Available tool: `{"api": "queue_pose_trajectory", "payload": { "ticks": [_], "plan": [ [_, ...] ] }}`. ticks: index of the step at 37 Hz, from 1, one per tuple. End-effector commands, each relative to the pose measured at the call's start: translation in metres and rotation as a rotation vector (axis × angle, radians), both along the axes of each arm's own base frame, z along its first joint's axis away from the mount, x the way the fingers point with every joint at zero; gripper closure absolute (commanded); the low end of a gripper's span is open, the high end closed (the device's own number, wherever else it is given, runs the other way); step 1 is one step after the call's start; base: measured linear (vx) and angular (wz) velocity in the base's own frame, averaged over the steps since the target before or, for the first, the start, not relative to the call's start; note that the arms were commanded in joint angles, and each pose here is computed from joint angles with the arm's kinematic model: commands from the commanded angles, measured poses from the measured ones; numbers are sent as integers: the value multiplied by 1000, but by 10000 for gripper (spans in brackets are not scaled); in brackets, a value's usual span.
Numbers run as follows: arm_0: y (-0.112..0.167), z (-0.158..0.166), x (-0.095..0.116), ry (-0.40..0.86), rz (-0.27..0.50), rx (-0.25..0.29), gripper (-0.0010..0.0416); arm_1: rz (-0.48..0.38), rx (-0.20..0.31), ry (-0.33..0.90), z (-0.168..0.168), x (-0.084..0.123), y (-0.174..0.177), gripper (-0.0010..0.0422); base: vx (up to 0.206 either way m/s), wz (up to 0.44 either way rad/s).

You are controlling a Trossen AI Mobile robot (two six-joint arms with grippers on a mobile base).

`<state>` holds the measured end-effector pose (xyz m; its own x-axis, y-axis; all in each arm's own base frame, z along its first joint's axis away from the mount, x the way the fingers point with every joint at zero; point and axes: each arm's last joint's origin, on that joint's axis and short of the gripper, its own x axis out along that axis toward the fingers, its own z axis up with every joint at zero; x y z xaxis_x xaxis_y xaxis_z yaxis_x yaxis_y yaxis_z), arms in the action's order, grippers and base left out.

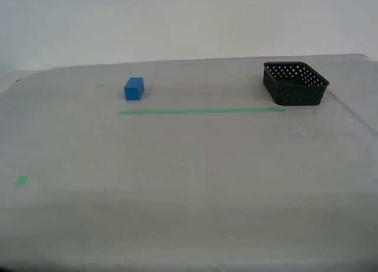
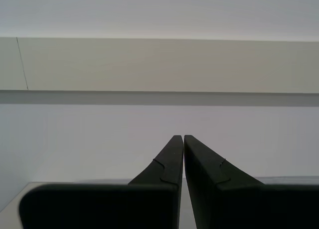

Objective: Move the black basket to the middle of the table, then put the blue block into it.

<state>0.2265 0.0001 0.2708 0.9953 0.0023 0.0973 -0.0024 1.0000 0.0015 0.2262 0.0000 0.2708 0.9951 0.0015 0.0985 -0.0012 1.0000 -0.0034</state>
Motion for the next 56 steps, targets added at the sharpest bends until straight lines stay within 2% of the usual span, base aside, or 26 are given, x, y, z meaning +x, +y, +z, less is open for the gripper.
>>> {"api": "queue_pose_trajectory", "payload": {
  "ticks": [1,40,56],
  "plan": [
    [0,1,0,-5,1,-1,406,1,3,-2,1,0,0,412,0,0],
    [0,2,0,-5,2,-1,406,1,3,3,0,0,0,412,0,0],
    [0,-1,1,26,4,18,407,1,3,3,0,0,0,412,0,0]
  ]
}}
